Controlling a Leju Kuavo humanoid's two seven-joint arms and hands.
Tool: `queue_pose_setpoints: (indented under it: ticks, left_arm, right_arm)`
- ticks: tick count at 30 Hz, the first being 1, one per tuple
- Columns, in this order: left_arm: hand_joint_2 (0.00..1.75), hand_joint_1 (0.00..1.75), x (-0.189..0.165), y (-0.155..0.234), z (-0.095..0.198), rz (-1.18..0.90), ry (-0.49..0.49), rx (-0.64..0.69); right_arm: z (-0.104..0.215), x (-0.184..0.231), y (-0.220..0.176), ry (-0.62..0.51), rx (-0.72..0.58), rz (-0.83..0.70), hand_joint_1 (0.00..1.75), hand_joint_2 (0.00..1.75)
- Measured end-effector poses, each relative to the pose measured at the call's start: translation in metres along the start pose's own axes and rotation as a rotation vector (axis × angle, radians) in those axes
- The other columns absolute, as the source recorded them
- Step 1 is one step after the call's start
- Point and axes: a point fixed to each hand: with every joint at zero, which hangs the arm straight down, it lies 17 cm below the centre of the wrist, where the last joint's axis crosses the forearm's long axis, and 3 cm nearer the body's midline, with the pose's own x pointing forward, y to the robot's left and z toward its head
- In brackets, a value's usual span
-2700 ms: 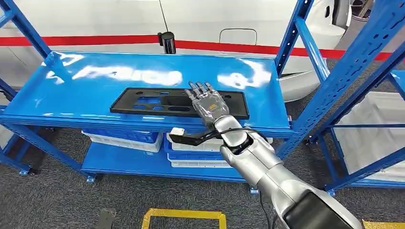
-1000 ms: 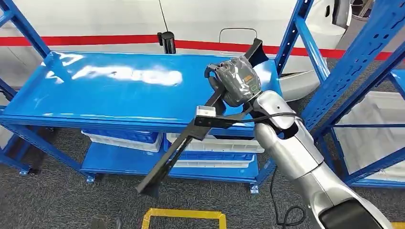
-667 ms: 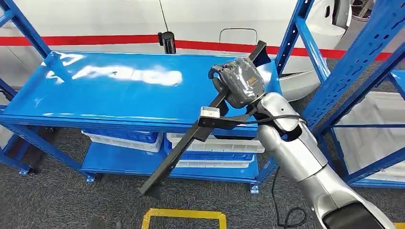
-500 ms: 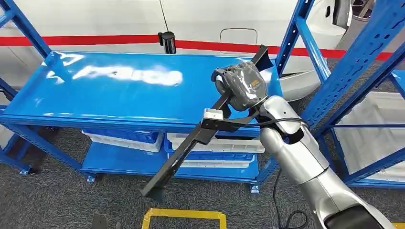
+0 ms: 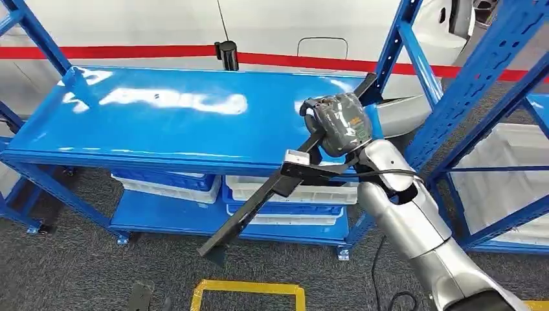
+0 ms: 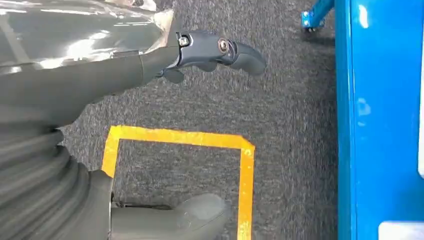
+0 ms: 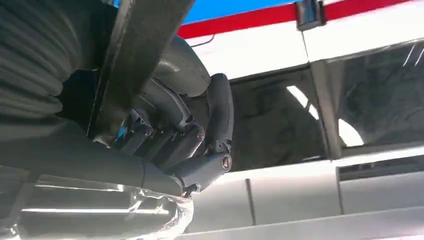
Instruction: Take the parts from the cabinet and place them on the table.
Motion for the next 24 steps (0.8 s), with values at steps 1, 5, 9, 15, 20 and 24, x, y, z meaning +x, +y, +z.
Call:
queue_pose_setpoints:
  ticks: [1,5,9,15,20,24]
  left_arm:
    - [1.75,0.00,0.000,0.000,0.000,-0.005,-0.001,-0.005]
    - [1.75,0.00,-0.002,0.001,0.000,-0.017,0.002,-0.011]
    - [1.75,0.00,-0.003,-0.001,0.001,-0.021,0.004,-0.015]
    - [1.75,0.00,-0.003,-0.002,0.000,-0.028,0.012,-0.023]
    - [1.75,0.00,-0.005,-0.004,0.001,-0.028,0.020,-0.026]
    - [1.75,0.00,-0.005,-0.003,0.001,-0.029,0.019,-0.027]
  right_arm:
    - [0.001,-0.002,-0.001,0.004,-0.001,0.002,1.75,1.75]
    - [0.005,-0.002,0.004,0.013,0.013,0.000,1.75,1.75]
    - [0.005,-0.002,0.004,0.015,0.015,0.000,1.75,1.75]
    - [0.008,-0.008,0.005,0.031,0.015,0.007,1.75,1.75]
    - [0.008,-0.013,0.002,0.046,0.009,0.007,1.75,1.75]
    - [0.009,-0.017,0.003,0.057,0.012,0.018,1.75,1.75]
